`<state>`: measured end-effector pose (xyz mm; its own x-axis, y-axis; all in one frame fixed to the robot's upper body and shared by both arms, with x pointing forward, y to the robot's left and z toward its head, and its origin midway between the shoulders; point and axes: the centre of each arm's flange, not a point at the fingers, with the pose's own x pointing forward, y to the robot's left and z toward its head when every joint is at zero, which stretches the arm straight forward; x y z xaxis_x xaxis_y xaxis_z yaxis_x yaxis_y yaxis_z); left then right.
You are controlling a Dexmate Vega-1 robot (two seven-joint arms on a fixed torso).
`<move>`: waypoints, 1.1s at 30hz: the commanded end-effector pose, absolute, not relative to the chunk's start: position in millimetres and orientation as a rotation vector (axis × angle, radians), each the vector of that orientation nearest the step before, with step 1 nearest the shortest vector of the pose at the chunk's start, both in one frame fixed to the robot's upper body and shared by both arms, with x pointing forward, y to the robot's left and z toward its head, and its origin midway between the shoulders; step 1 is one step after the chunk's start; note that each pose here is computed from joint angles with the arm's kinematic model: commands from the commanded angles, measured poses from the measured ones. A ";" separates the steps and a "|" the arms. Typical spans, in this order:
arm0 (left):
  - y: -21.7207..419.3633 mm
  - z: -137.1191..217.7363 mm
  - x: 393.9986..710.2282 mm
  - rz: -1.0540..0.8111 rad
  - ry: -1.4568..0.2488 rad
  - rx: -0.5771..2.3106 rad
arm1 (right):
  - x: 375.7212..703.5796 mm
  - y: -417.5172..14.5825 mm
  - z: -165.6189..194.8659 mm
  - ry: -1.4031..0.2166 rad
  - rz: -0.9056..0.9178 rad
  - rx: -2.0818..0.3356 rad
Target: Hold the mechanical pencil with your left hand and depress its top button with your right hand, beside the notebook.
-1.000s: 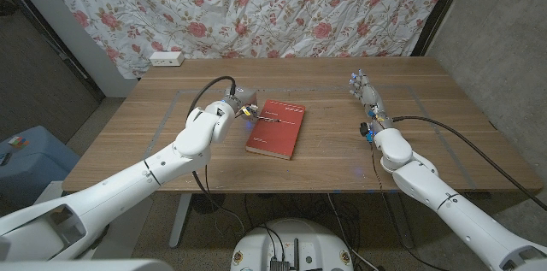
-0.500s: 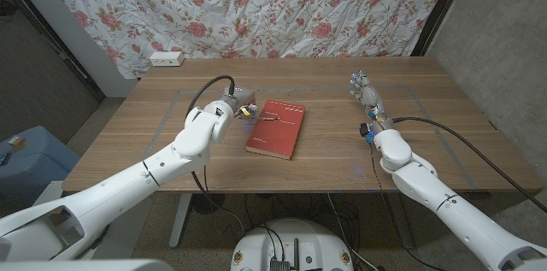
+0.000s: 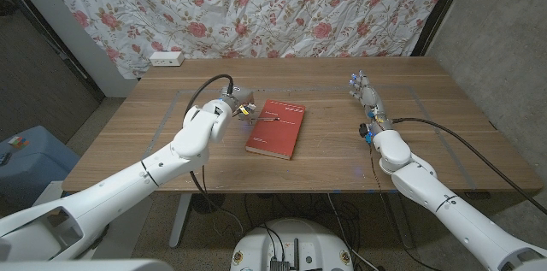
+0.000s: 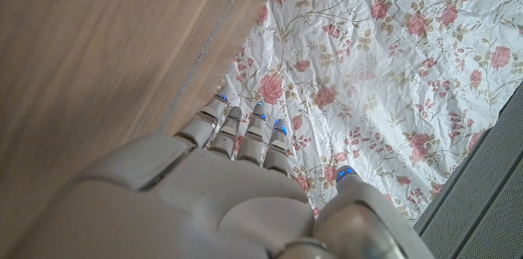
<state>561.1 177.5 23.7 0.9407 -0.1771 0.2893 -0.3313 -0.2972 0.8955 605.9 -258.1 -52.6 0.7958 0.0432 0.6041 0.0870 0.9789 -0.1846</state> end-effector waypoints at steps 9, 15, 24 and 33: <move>188.3 36.8 558.7 0.062 -0.240 1.816 | 610.6 -268.3 -53.2 -0.635 0.032 -0.158; 194.5 38.0 555.5 0.050 -0.235 1.792 | 613.0 -270.5 -54.1 -0.630 0.040 -0.119; 205.1 37.0 556.4 0.051 -0.235 1.709 | 616.7 -270.1 -53.3 -0.624 0.059 -0.078; 218.7 35.1 555.5 0.063 -0.278 1.579 | 619.1 -266.6 -53.2 -0.629 0.083 -0.063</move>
<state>557.7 201.2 36.5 0.9741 -0.1396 0.1777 -0.1949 -0.1210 0.9733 616.5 -269.5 -53.4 0.8101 0.0747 0.5816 -0.0159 0.9943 -0.1056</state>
